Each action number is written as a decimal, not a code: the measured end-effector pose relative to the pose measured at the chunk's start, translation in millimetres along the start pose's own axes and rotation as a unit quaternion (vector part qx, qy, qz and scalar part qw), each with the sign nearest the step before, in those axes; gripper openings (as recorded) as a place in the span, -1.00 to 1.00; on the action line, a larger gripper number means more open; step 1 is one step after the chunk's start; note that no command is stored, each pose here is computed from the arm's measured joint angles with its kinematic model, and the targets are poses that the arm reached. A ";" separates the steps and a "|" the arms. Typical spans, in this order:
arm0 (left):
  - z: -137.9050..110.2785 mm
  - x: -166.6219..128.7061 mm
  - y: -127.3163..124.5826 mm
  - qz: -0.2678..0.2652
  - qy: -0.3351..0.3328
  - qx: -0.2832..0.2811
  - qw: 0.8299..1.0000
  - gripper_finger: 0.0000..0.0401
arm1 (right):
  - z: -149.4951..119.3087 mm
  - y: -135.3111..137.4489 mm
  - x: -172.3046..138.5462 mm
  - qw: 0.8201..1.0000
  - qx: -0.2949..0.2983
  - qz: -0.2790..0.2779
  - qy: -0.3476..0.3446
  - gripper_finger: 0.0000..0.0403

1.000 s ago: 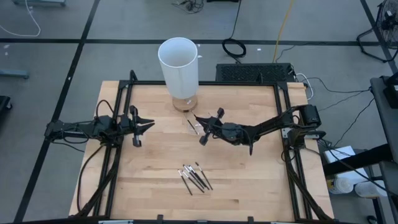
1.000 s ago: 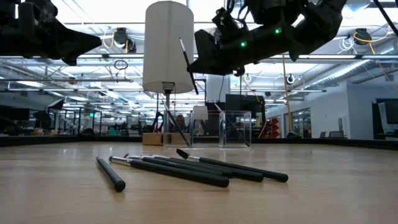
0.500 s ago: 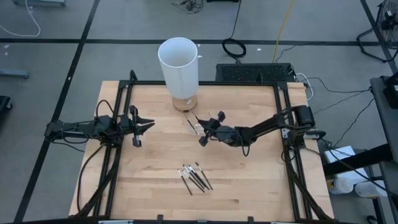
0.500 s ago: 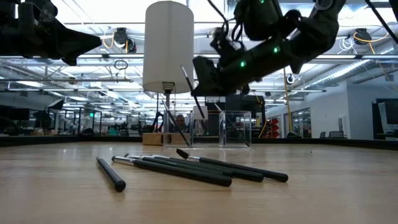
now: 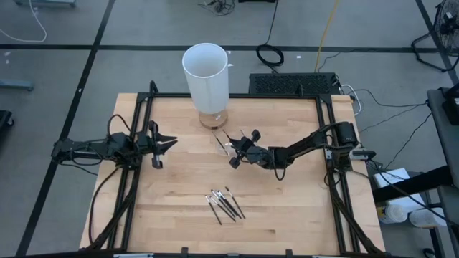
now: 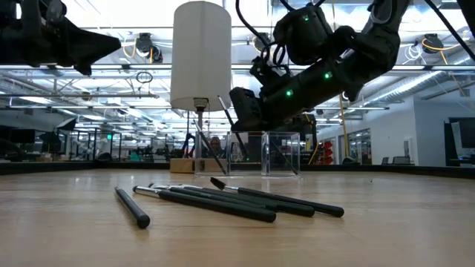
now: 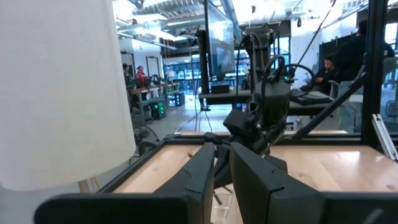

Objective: Pick & Place Makeup Supplies
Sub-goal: Put the makeup brush into the transparent organizer

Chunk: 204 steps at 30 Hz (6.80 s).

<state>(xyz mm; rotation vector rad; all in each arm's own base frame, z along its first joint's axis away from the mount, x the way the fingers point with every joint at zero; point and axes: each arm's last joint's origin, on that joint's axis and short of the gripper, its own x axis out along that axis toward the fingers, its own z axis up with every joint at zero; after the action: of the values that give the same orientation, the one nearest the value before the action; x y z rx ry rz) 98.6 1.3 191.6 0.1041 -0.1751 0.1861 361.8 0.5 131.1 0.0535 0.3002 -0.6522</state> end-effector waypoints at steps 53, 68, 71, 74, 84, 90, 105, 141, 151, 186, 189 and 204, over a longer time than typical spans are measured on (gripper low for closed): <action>-3.8 -0.1 -0.5 -0.003 0.019 -0.027 0.999 -0.69 | 149.9 104.3 -140.6 0.995 -0.078 0.060 0.008 -0.53; -8.3 -0.4 -1.7 -0.012 0.042 -0.071 0.996 -0.69 | 75.6 178.3 -103.7 0.931 0.036 0.129 0.341 -0.46; -7.8 -0.3 -1.6 -0.012 0.040 -0.072 0.997 -0.69 | 64.3 175.1 -96.0 0.918 0.059 0.115 0.374 -0.42; -5.7 -0.2 -1.4 -0.011 0.029 -0.062 0.998 -0.69 | 58.8 168.4 -88.2 0.909 0.084 0.103 0.395 -0.35; 5.6 -0.2 0.2 -0.006 -0.029 -0.044 0.999 -0.69 | 20.5 150.7 -67.0 0.889 0.118 0.083 0.435 -0.12; 8.2 -0.4 0.8 0.000 -0.042 -0.022 0.999 -0.69 | -4.2 143.6 -67.9 0.886 0.125 0.063 0.442 -0.11; 3.3 0.0 0.1 -0.003 -0.017 -0.031 0.999 -0.69 | -26.7 137.5 -68.3 0.890 0.117 0.084 0.433 -0.33; -1.3 -0.4 -5.1 -0.084 0.006 -0.080 0.993 -0.69 | 27.2 124.7 -56.2 0.972 0.047 0.097 0.210 -1.00; 0.7 -1.5 -9.1 -0.157 -0.002 -0.097 0.983 -0.69 | 100.1 135.7 -64.5 0.987 -0.025 0.146 -0.067 -1.00; -9.4 25.9 -27.1 -0.201 0.040 -0.084 0.975 0.25 | 108.4 116.4 -1.4 0.925 -0.033 0.217 -0.311 -1.00; -0.1 34.0 -28.2 -0.199 0.029 -0.070 0.977 0.26 | 109.1 113.8 1.5 0.924 -0.039 0.217 -0.313 -1.00; 0.7 75.3 -36.9 -0.156 0.100 -0.019 0.982 0.20 | 107.5 106.2 13.0 0.928 -0.072 0.212 -0.298 -1.00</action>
<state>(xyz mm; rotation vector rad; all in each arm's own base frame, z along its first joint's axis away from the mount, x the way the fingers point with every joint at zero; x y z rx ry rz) 178.5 -21.7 202.9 0.0736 0.0390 -0.1201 463.5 61.9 225.3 -0.2148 -0.2518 -0.1920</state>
